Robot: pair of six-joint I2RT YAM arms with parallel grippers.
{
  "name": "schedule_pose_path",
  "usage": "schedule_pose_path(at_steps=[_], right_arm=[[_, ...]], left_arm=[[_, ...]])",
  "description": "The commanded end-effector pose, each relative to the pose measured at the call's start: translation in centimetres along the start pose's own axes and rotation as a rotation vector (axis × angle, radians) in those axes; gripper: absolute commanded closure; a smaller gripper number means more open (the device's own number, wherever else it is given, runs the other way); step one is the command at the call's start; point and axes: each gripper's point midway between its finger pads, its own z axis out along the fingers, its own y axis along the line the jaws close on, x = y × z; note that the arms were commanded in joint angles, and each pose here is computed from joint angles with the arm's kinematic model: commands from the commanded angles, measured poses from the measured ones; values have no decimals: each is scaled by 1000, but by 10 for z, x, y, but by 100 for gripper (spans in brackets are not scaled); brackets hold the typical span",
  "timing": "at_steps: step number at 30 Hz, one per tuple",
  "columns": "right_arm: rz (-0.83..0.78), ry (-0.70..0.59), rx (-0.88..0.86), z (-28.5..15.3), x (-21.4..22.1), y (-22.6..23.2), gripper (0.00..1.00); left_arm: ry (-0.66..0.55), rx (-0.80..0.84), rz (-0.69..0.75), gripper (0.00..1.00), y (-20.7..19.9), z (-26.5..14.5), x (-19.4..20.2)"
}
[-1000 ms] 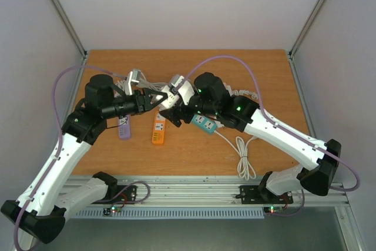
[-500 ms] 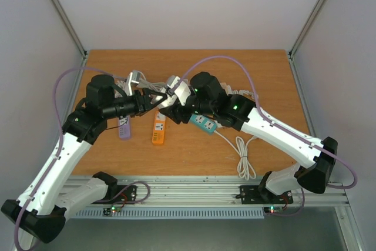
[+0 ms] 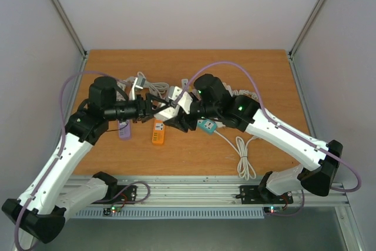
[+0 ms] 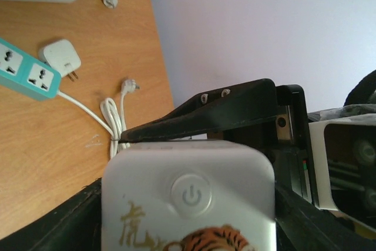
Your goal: Insert the plug
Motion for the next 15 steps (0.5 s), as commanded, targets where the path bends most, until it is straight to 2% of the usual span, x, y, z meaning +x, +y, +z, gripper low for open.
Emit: schedule_pose_path(at_steps=[1, 3, 5, 9, 12, 15], right_arm=[[-55, -30, -49, -10, -6, 11, 41], [-40, -25, -28, -8, -5, 6, 37], [-3, -20, 46, -7, -4, -7, 25], [80, -35, 212, -12, -3, -34, 2], [167, -61, 364, -29, -1, -55, 1], [312, -84, 537, -50, 7, -78, 2]], left_arm=[[70, 82, 2, 36, -11, 5, 8], [84, 87, 4, 48, -11, 5, 10], [79, 70, 11, 56, -8, 4, 10], [-20, -98, 97, 59, 12, -5, -2], [-144, -348, 218, 60, 41, -26, -22], [-169, -465, 340, 60, 62, -35, -29]])
